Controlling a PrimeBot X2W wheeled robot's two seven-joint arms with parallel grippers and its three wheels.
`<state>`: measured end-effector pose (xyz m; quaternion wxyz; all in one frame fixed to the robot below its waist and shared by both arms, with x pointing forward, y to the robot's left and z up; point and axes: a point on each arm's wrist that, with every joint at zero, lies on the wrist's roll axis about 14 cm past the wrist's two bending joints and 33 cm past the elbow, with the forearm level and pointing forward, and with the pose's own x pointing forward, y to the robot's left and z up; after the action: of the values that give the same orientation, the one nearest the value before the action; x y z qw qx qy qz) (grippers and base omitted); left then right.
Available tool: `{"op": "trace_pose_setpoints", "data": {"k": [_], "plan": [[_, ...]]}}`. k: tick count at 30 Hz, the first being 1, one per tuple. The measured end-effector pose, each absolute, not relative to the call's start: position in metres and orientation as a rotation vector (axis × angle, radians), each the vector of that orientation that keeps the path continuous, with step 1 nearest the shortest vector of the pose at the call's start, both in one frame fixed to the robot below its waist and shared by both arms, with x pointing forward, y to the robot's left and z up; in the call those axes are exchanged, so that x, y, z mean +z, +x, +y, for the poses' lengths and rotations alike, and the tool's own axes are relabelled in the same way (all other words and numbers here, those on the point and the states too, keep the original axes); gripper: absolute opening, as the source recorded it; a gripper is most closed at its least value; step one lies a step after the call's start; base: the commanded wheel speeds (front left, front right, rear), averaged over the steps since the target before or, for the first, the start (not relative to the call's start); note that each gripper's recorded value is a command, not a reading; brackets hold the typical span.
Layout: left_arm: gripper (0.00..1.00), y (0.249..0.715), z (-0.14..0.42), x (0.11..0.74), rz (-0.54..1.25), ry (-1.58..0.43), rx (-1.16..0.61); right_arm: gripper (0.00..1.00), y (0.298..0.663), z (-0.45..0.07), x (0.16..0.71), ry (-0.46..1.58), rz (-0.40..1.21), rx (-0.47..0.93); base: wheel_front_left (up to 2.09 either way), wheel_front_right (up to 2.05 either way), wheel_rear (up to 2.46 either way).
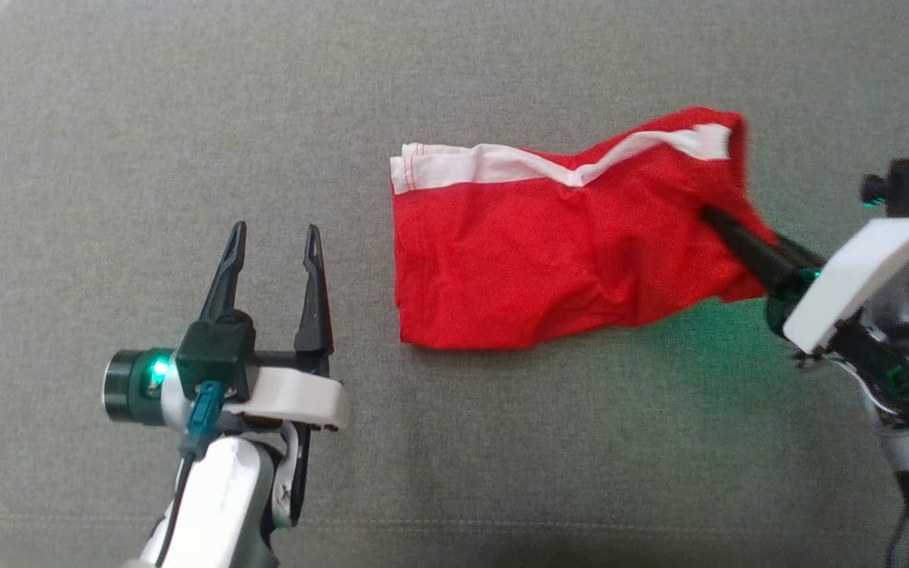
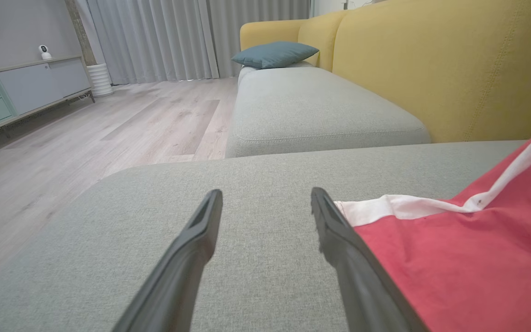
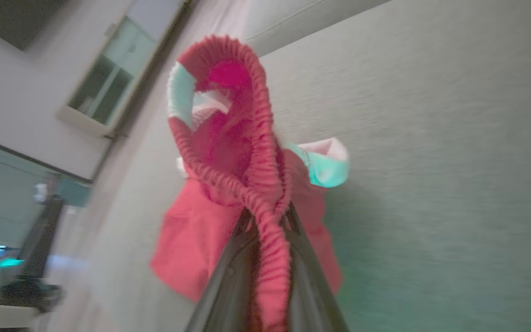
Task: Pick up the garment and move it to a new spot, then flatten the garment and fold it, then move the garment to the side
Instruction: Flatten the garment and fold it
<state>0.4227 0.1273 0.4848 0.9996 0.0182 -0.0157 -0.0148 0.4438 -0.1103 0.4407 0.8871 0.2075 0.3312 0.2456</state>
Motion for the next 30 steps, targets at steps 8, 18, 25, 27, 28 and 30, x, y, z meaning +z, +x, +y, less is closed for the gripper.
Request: {"op": "trace_pose_setpoints", "data": {"k": [8, 18, 25, 27, 28, 30], "plan": [[1.00, 0.418, 0.128, 0.490, -0.046, 0.040, -0.034, 0.00, 0.426, -0.032, 0.476, 0.889, 0.817, 0.753, 0.00, 0.00, 0.00], [1.00, 0.414, 0.132, 0.477, -0.004, 0.044, -0.027, 0.00, 0.440, 0.037, 0.445, 0.866, 0.873, 0.754, 0.00, 0.00, 0.00], [1.00, 0.412, 0.138, 0.471, 0.015, 0.045, -0.007, 0.11, 0.435, 0.056, 0.419, 0.812, 0.880, 0.726, 0.00, 0.00, 0.00], [1.00, 0.413, 0.137, 0.470, 0.016, 0.043, -0.010, 1.00, 0.437, 0.062, 0.423, 0.749, 0.823, 0.742, 0.00, 0.00, 0.00], [1.00, 0.413, 0.136, 0.470, 0.017, 0.043, -0.011, 1.00, 0.439, 0.065, 0.427, 0.715, 0.784, 0.752, 0.00, 0.00, 0.00], [1.00, 0.414, 0.134, 0.469, 0.017, 0.041, -0.016, 1.00, 0.443, 0.069, 0.437, 0.674, 0.698, 0.769, 0.00, 0.00, 0.00]]}}
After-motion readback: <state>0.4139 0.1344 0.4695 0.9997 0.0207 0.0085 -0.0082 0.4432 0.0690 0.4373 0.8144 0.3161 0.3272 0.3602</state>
